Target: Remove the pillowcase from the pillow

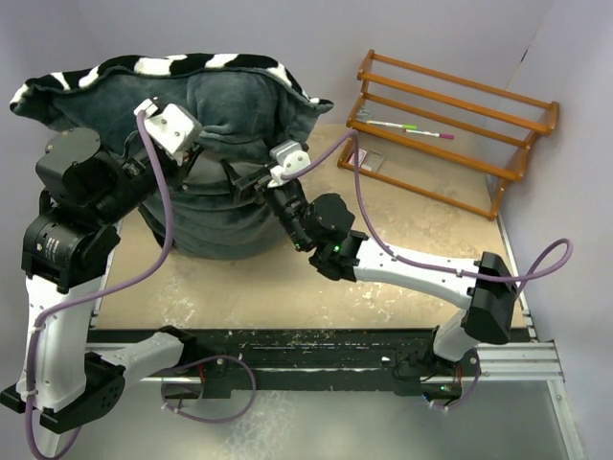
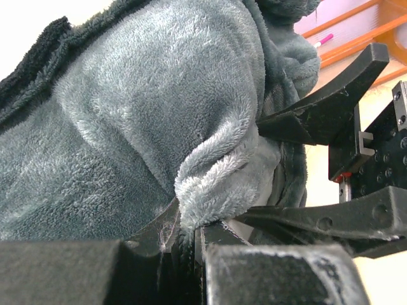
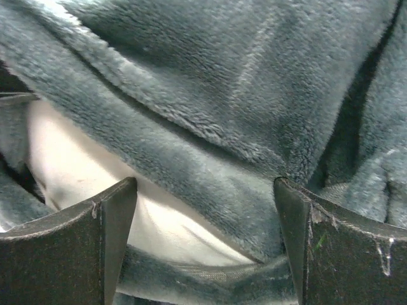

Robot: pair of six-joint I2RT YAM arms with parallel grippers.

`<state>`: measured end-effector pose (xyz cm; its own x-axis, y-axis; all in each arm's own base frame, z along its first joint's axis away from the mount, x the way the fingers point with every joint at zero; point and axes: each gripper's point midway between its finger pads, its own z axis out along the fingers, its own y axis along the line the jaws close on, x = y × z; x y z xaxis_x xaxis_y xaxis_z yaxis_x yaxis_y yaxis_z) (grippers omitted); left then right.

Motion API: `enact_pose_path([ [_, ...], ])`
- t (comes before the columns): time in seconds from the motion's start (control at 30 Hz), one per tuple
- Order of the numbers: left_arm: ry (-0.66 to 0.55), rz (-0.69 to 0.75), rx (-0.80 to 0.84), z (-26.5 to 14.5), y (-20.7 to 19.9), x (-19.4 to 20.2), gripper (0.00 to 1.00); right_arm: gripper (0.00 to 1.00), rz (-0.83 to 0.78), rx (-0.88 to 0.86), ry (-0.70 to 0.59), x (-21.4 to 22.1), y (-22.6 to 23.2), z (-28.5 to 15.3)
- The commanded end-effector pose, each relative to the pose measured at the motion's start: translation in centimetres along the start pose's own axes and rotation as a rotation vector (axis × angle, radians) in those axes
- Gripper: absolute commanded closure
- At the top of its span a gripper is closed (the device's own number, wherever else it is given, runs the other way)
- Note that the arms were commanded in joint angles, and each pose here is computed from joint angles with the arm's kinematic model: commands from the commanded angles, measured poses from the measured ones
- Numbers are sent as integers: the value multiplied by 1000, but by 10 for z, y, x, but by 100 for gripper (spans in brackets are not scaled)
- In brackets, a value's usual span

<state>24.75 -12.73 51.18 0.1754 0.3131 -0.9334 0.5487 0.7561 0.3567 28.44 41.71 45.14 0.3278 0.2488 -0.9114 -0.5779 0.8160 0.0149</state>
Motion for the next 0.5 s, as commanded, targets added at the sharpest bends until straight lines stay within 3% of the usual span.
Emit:
enact_pose_path([
  [0.0,-209,19,-26,-25,7,-62,100,9,24,122,-44,-19,-38,-4],
  [0.17,-226,3,-6,-26,3,-66,100,7,35,44,-13,-2,-25,4],
  [0.47,-207,-55,71,-22,-10,-63,100,4,91,-5,-81,7,22,31],
])
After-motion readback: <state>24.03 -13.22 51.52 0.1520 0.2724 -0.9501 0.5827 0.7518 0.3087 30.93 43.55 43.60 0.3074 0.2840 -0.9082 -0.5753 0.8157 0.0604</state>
